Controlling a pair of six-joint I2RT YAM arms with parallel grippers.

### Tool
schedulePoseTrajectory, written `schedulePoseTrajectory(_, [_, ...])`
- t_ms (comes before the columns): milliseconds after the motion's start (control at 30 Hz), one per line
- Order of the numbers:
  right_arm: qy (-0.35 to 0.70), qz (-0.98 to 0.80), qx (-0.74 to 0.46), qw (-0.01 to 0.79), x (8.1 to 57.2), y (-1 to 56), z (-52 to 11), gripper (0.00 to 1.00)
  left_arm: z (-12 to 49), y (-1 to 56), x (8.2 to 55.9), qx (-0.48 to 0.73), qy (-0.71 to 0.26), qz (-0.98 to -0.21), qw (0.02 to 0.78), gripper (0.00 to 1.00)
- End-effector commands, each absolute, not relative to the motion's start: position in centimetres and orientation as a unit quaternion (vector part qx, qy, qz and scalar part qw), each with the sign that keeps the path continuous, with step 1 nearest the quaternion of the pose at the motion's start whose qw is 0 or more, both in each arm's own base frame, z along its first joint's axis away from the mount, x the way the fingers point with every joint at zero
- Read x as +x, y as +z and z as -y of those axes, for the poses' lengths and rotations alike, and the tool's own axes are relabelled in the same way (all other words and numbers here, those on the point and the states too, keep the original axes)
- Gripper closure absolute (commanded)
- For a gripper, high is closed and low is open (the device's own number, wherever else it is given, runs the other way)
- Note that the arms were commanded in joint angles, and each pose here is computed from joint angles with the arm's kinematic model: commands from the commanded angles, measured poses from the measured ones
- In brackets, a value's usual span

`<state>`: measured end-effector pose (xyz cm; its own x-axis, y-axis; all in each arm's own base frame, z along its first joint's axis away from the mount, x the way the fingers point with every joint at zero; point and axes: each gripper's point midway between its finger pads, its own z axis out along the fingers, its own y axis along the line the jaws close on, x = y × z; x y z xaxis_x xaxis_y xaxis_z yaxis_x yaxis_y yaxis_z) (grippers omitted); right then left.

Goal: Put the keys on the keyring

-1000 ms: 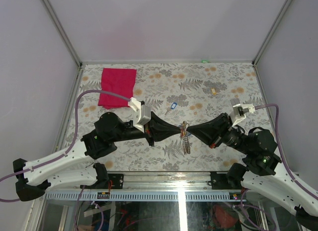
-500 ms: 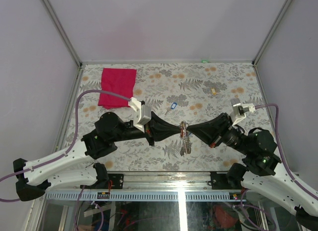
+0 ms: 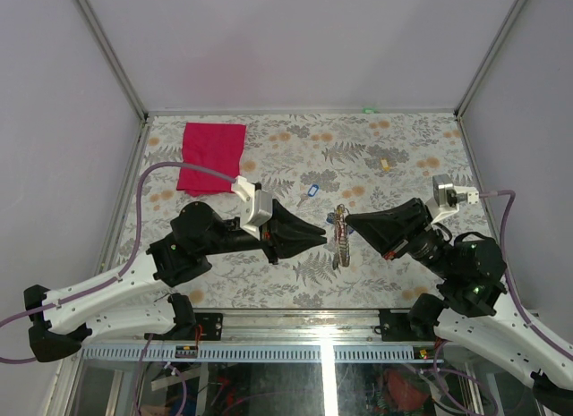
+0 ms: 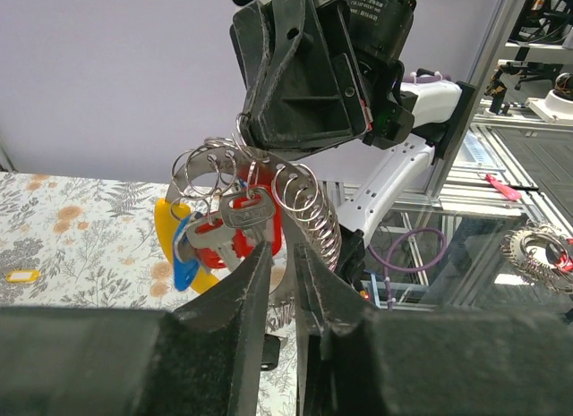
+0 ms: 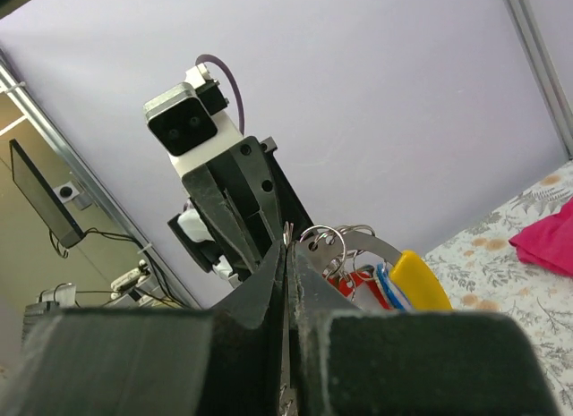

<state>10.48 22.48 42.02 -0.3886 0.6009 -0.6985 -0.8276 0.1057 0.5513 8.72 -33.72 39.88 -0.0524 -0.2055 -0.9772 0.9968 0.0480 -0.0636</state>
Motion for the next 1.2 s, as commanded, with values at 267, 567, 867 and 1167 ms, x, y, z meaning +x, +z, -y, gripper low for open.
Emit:
schedulePoseTrajectory(267, [0.634, -0.425, -0.226, 0.605, 7.3, 45.4, -21.5, 1.0, 32.0, 45.3, 8.5, 0.373, -0.57, -0.422, 0.599, 0.7])
schedulePoseTrajectory(567, [0.625, -0.41, -0.26, 0.611, 6.4, 45.6, -21.5, 1.0, 32.9, 46.3, 7.6, 0.364, -0.608, -0.396, 0.585, 0.65])
schedulePoseTrajectory(867, [0.618, -0.411, -0.26, 0.618, 6.4, 45.7, -21.2, 1.0, 34.0, 45.9, 6.9, 0.373, -0.626, -0.388, 0.565, 0.72])
schedulePoseTrajectory(1167, [0.611, -0.42, -0.257, 0.62, 6.7, 45.4, -21.1, 1.0, 34.7, 45.9, 6.5, 0.377, -0.632, -0.384, 0.558, 0.76])
